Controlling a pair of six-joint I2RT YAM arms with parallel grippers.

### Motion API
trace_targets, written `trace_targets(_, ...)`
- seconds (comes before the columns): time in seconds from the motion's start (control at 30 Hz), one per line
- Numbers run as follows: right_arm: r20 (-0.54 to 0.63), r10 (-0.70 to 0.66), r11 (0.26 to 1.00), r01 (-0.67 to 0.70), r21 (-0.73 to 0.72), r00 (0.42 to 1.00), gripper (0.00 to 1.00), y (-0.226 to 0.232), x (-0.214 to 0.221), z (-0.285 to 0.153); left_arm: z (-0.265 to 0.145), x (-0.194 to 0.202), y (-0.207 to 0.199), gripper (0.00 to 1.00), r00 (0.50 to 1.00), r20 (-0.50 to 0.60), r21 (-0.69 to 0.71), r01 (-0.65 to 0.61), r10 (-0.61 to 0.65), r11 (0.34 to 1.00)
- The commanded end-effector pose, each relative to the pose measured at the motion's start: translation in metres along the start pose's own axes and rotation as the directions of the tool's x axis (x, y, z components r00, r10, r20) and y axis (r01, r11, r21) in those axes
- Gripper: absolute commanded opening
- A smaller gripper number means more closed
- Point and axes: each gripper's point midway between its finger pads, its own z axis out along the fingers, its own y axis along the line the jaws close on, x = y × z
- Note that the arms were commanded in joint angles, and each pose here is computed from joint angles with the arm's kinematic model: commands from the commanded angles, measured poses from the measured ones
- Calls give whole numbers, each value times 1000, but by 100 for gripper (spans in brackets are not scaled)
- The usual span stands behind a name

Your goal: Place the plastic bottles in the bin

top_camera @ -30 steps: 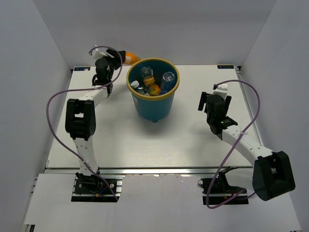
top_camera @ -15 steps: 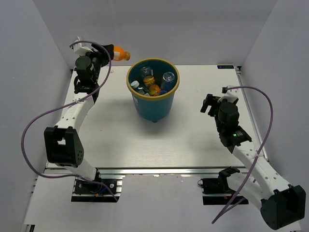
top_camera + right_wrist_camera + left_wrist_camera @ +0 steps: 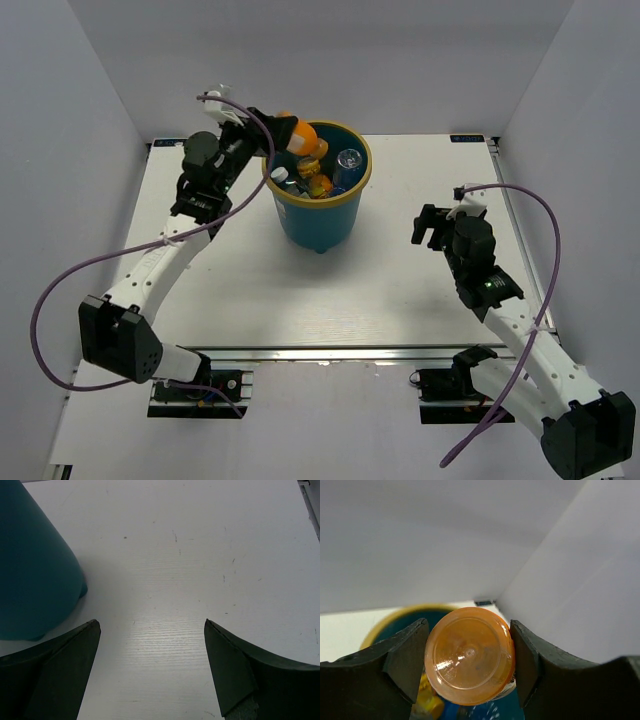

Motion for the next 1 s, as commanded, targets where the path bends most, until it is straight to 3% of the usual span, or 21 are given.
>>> trace_targets(0.0,26,13,1000,-13,-6,1000,89,2,-13,0,-5,45,18,15,992,-126,-47,2,-8,999)
trace_targets(0.07,37,9,1000,-9,11,999,89,-1,-18,-1,-7,46,17,21,990,-137,-50,11,-18,999)
trace_targets(0.17,3,-6,999,6,42,1000,89,-7,-10,-5,-15,56,2,64,980,-198,25,34,-28,999)
trace_targets(0.2,6,-3,999,3,44,1000,89,-8,-11,-6,-17,51,-10,98,982,-186,82,35,-19,996)
trace_targets(0.33,28,-5,1000,5,20,1000,89,-5,-17,-9,-18,42,-27,98,979,-204,140,50,-20,989)
trace_targets(0.53,31,4,1000,-3,-30,1000,89,4,-19,-10,-3,20,-18,98,985,-173,53,32,-22,998)
trace_targets(0.73,21,14,998,-12,-54,1000,89,9,-16,-10,15,0,32,98,981,-186,-99,38,-56,994)
trace_targets(0.97,23,31,999,-30,-32,999,89,4,-17,-14,-21,-53,97,98,997,-80,-323,-23,-3,946)
